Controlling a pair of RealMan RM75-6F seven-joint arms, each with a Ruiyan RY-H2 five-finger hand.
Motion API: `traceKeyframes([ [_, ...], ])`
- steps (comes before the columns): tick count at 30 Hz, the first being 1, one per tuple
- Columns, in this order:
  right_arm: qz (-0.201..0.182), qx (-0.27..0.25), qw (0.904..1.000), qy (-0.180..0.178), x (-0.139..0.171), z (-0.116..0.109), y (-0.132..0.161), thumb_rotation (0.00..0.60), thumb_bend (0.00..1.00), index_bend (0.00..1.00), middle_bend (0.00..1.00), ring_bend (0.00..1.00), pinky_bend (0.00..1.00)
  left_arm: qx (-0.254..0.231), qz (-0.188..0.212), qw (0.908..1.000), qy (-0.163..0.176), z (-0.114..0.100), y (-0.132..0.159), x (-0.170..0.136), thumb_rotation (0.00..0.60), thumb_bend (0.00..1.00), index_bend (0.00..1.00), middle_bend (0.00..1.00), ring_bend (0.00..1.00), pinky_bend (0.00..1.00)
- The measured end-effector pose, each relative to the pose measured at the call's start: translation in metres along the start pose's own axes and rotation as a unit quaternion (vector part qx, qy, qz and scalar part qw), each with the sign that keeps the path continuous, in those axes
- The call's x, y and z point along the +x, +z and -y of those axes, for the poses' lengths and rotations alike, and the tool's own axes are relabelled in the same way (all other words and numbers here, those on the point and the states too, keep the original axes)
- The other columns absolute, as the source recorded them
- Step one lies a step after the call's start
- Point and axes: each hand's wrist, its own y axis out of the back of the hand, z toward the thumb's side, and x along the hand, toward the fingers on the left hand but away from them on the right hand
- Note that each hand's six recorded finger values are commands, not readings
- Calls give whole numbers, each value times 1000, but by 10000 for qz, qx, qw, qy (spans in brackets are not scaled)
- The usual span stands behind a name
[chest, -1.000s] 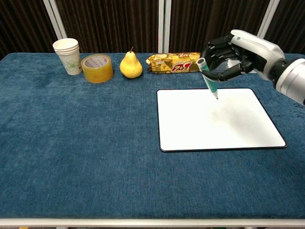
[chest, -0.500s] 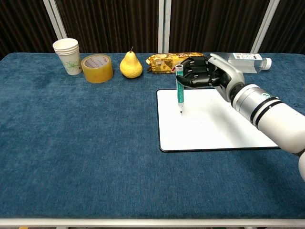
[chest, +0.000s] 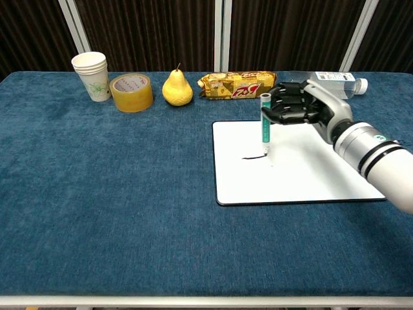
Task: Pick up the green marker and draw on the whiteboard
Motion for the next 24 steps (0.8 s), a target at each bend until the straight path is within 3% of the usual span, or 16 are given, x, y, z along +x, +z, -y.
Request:
traceKeyframes([
  [8,-514,-82,9986,-104,15,-27,34,600,468,811,604,411,380,31,107,9999,96,-5,6,2,600,0,251,212,94,72],
  [11,-651,499,9966,-88,18,-40,41,600,467,807,604,409,357,44,94,9999,64,-4,5,1,600,0,251,212,93,72],
  [14,-676,1477,9867,-100,19,-51,41,600,466,795,604,406,311,46,94,9999,34,-3,7,1,600,0,251,212,93,72],
  [17,-664,2710,9602,-130,19,-62,40,600,465,792,604,404,294,58,120,9999,12,-3,9,2,600,0,250,211,93,72],
  [20,-607,4028,9132,-139,19,-72,37,600,465,786,604,392,278,74,134,9999,7,-4,10,2,600,0,251,212,93,72],
  [23,-525,5285,8472,-118,18,-82,31,600,465,781,604,385,264,75,99,9999,-1,-5,9,1,600,0,251,212,93,72],
  [24,-479,5733,8179,-99,17,-87,28,600,465,779,603,382,263,71,85,9999,-15,-4,8,1,600,0,251,212,94,72],
])
